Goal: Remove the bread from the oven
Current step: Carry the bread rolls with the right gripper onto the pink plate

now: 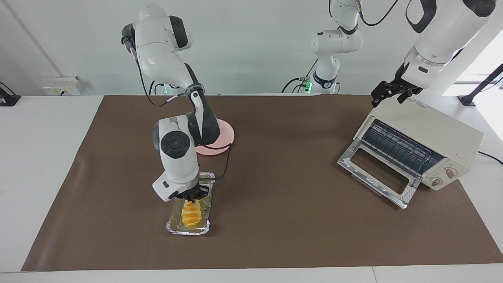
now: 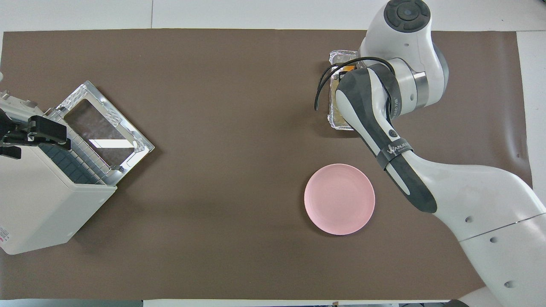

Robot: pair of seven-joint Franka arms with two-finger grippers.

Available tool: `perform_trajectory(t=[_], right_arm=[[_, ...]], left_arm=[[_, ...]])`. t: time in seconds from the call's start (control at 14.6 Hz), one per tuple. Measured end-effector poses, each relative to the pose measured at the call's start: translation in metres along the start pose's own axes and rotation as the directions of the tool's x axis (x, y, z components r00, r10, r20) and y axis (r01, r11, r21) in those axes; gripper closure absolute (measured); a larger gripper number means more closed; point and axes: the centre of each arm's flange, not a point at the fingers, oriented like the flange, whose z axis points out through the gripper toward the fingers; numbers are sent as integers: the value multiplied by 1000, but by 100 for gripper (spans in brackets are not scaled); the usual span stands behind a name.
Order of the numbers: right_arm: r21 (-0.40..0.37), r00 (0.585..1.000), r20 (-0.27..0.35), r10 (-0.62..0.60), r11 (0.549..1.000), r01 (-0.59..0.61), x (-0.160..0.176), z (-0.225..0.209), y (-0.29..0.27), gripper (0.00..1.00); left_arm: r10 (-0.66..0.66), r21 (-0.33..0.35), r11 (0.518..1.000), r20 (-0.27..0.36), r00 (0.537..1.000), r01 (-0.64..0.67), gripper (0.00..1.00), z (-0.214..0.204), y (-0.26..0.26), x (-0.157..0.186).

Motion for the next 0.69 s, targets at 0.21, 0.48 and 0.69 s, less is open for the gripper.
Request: perform_trajectory(t=[0.21,0.48,0.69], right_arm=[[25,998,61,18,999,-20,-36,-58,-2,91],[32,997,71,24,999,-27,-131,-94,-16,91],[31,999,36,9,999,-10,-216,-78,-28,91]], left_arm=[[0,0,1000,0,1000,0,0,0,0,0],[0,0,1000,0,1000,0,0,0,0,0],[0,0,1000,0,1000,0,0,0,0,0]])
